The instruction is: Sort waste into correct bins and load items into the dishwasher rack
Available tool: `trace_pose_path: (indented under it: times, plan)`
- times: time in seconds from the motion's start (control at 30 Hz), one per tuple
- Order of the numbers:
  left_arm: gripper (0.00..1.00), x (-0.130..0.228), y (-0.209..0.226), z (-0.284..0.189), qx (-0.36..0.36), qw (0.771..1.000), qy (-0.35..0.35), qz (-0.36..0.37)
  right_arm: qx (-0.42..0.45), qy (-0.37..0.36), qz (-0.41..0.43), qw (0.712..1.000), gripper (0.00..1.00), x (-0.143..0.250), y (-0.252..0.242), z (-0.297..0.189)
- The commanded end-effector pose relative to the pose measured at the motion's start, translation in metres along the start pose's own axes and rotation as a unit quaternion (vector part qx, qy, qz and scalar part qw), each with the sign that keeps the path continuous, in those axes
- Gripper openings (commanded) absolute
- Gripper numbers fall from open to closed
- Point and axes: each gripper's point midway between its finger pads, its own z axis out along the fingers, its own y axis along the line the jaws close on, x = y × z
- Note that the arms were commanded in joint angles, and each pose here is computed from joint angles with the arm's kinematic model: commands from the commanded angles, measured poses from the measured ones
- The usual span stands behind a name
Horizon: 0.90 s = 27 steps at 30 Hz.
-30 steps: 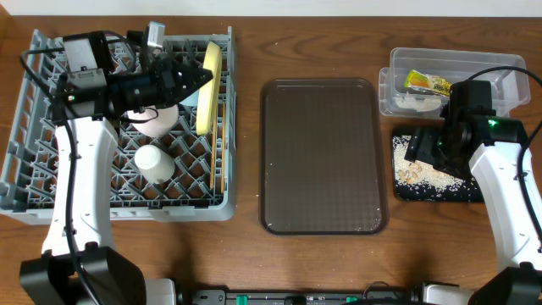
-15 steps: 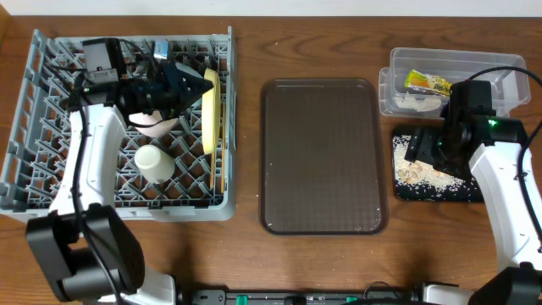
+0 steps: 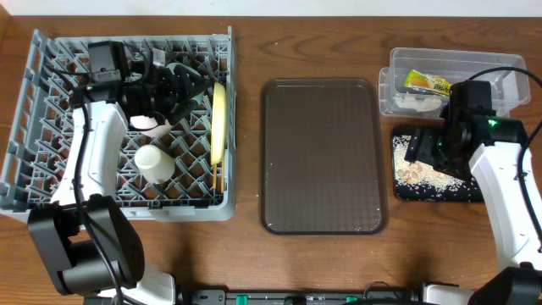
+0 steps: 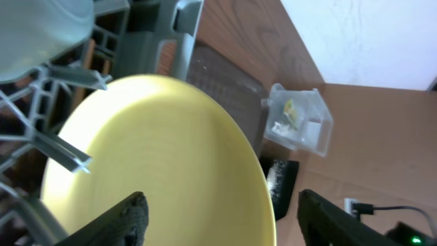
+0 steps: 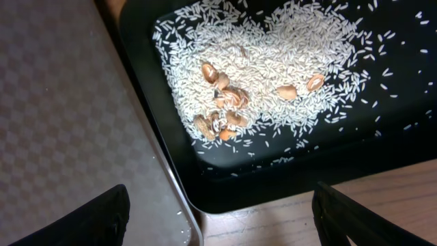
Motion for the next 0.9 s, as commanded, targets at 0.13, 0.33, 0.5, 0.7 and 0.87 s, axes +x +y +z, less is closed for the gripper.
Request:
trace_pose_path:
  times: [0.13, 0.33, 0.5, 0.7, 0.87]
  plan:
    - [0.84, -0.017, -0.009, -0.052, -0.086, 0.985, -0.114, 0.101, -0.011, -0.038, -0.001, 0.999, 0.88, -0.018, 0.003, -0.007]
    - [0.88, -0.021, -0.001, -0.106, -0.211, 0.945, -0.204, 0.145, -0.109, -0.119, -0.054, 0.985, 0.90, -0.057, 0.045, -0.019]
    - [0.89, -0.015, 0.036, -0.127, -0.317, 0.918, -0.210, 0.116, -0.150, -0.208, -0.175, 0.951, 0.90, -0.085, 0.086, -0.037]
    - [0.92, 0.022, 0.068, -0.129, -0.378, 0.913, -0.130, 0.085, -0.135, -0.165, -0.197, 0.957, 0.99, -0.064, 0.082, -0.027]
    - [0.92, 0.048, 0.080, -0.133, -0.402, 0.908, -0.078, 0.085, -0.087, -0.089, -0.124, 0.984, 0.99, -0.036, 0.050, -0.014]
